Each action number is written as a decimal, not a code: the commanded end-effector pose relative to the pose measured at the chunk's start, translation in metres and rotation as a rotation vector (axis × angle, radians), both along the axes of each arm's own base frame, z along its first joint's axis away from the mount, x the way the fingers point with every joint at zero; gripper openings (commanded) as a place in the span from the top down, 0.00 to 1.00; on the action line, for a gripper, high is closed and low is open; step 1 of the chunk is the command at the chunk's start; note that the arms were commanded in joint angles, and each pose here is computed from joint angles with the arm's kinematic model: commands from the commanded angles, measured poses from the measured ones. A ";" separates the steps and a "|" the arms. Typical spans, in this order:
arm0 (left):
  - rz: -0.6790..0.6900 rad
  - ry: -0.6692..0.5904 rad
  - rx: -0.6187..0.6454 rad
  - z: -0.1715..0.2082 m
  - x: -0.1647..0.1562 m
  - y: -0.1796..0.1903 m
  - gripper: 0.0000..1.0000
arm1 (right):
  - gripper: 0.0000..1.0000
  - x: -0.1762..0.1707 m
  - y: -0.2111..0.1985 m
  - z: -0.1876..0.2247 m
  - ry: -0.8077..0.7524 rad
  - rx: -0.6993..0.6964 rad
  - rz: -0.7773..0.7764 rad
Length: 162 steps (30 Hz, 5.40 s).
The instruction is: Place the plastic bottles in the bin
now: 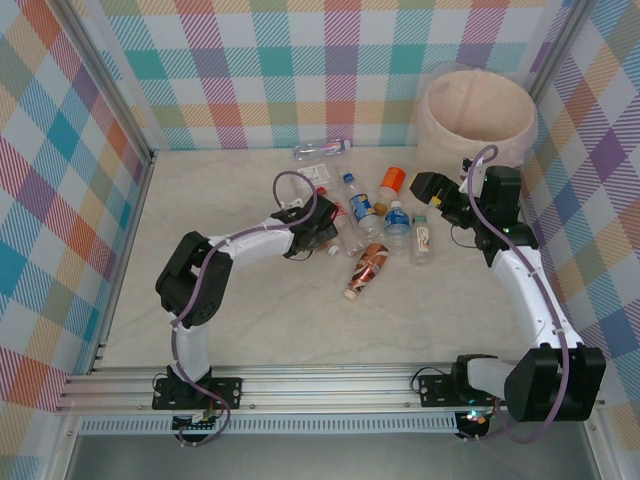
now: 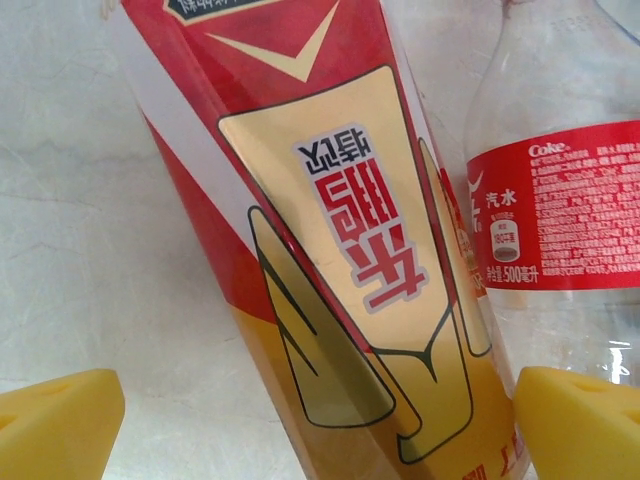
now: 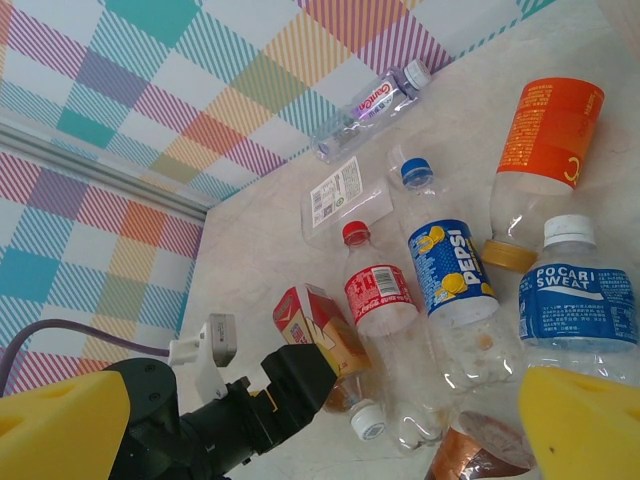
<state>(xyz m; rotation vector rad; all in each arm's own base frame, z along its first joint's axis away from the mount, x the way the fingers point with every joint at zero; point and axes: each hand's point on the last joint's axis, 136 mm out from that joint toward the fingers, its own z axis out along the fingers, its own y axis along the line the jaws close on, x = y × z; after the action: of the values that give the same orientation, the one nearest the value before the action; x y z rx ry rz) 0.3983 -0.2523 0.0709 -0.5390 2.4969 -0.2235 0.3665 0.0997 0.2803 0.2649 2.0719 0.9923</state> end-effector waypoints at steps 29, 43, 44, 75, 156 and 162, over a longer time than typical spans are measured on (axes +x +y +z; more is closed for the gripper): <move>-0.243 0.035 0.175 -0.035 0.003 0.022 0.03 | 0.00 0.005 0.010 -0.014 0.033 -0.031 0.022; -0.446 0.022 0.249 -0.040 0.022 0.022 0.08 | 0.00 0.004 0.008 -0.014 0.033 -0.053 0.007; -0.467 0.027 0.245 -0.042 0.022 0.019 0.12 | 0.00 0.004 0.008 -0.015 0.035 -0.054 0.007; -0.878 -0.371 -0.377 0.123 -0.071 -0.066 0.48 | 0.00 -0.021 0.138 -0.031 0.094 0.248 0.282; 0.070 -0.429 0.074 0.109 -0.081 0.126 0.00 | 0.42 0.174 -0.125 0.190 -0.431 -0.505 -0.643; 0.074 -0.431 0.076 0.110 -0.083 0.130 0.00 | 0.41 0.203 -0.152 0.183 -0.400 -0.623 -0.742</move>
<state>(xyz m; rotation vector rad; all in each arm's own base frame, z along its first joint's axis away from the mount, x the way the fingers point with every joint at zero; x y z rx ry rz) 0.3182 -0.1314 0.1792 -0.4673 2.0655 -0.2040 0.5638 -0.0348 0.4637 0.4042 1.5979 0.0658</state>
